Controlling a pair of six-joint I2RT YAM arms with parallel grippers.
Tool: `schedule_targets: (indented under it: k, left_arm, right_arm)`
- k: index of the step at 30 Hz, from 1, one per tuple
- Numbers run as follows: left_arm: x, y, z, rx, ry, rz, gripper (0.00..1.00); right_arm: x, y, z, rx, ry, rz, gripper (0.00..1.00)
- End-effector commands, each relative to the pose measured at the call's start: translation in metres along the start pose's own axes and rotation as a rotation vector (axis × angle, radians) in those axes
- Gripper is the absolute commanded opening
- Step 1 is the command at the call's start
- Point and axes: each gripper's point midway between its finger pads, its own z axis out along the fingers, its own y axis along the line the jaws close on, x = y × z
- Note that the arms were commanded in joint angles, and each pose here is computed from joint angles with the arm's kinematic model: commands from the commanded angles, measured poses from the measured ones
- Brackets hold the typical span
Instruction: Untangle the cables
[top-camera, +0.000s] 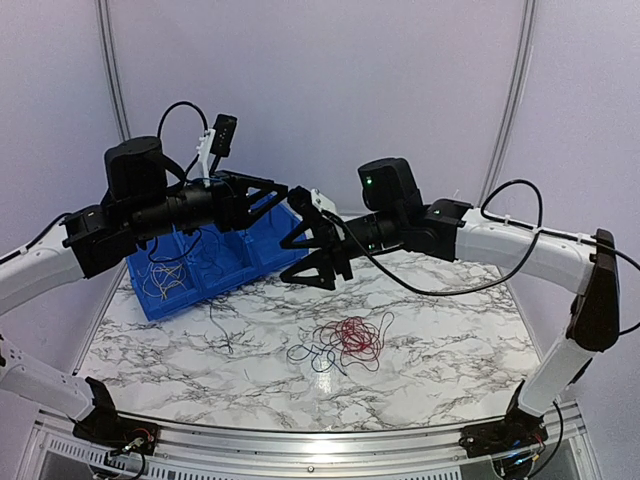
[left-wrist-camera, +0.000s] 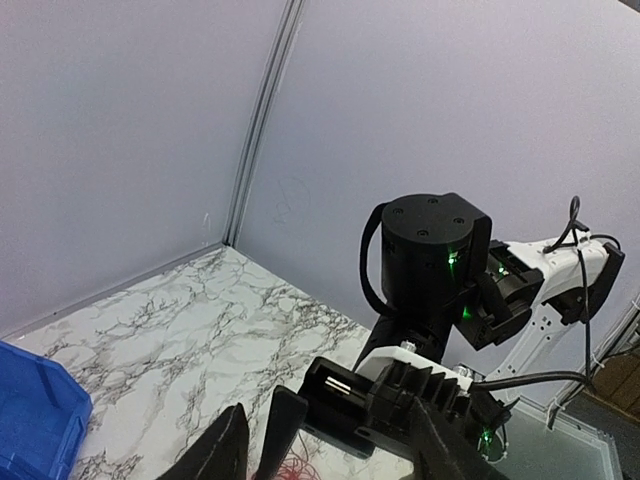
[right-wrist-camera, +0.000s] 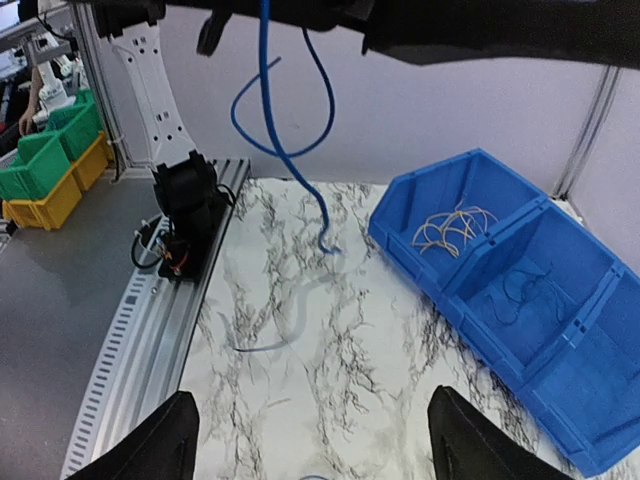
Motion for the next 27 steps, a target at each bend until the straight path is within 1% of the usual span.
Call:
schedule_targets:
  k: [1,3,6,9,11,12,15,16,18,19,20,21,22,23,24,25,27]
  left_arm:
    - [-0.020,-0.009,0.003,0.009,-0.107,-0.009,0.57]
    - [-0.024,-0.011,0.003,-0.007,-0.130,-0.006,0.57]
    - [-0.028,-0.014,0.004,-0.022,-0.162,-0.018,0.57]
    - [-0.034,-0.017,0.004,-0.023,-0.210,-0.064,0.57]
    - [-0.038,-0.019,0.004,-0.013,-0.247,-0.097,0.57]
    - [-0.040,-0.021,0.005,-0.008,-0.257,-0.105,0.57]
    - [-0.043,-0.026,0.008,-0.002,-0.267,-0.104,0.57]
    - [-0.044,-0.026,0.009,-0.004,-0.271,-0.104,0.57]
    - [-0.043,-0.025,0.010,-0.011,-0.273,-0.104,0.57]
    - [-0.043,-0.025,0.009,-0.017,-0.275,-0.104,0.57]
    - [-0.042,-0.024,0.009,-0.019,-0.273,-0.106,0.57]
    - [-0.042,-0.022,0.008,-0.030,-0.278,-0.108,0.57]
    - [-0.041,-0.019,0.008,-0.048,-0.282,-0.110,0.57]
    - [-0.041,-0.018,0.007,-0.056,-0.287,-0.109,0.57]
    - [-0.041,-0.016,0.006,-0.064,-0.290,-0.108,0.57]
    - [-0.041,-0.015,0.005,-0.071,-0.293,-0.106,0.57]
    - [-0.042,-0.014,0.003,-0.079,-0.301,-0.104,0.57]
  right_arm:
    - [-0.055,0.013,-0.008,-0.078,-0.184,0.008,0.81]
    - [-0.058,0.011,-0.006,-0.084,-0.197,0.027,0.83]
    - [-0.064,0.011,-0.006,-0.090,-0.225,0.030,0.84]
    - [-0.069,0.008,-0.005,-0.088,-0.249,0.042,0.82]
    - [-0.071,0.004,-0.002,-0.081,-0.256,0.053,0.78]
    - [-0.072,0.001,-0.001,-0.072,-0.257,0.058,0.73]
    - [-0.072,-0.007,0.003,-0.042,-0.256,0.075,0.52]
    - [-0.071,-0.010,0.004,-0.032,-0.257,0.092,0.44]
    - [-0.071,-0.011,0.004,-0.024,-0.254,0.097,0.18]
    - [-0.070,-0.012,0.003,-0.018,-0.254,0.100,0.09]
    - [-0.070,-0.011,0.002,-0.017,-0.254,0.099,0.03]
    - [-0.070,-0.007,0.000,-0.031,-0.258,0.093,0.02]
    - [-0.071,-0.002,-0.001,-0.056,-0.262,0.086,0.04]
    - [-0.071,0.006,-0.003,-0.093,-0.270,0.073,0.09]
    - [-0.071,0.013,-0.005,-0.129,-0.274,0.065,0.17]
    - [-0.070,0.020,-0.006,-0.163,-0.278,0.056,0.29]
    - [-0.067,0.032,-0.009,-0.219,-0.283,0.042,0.47]
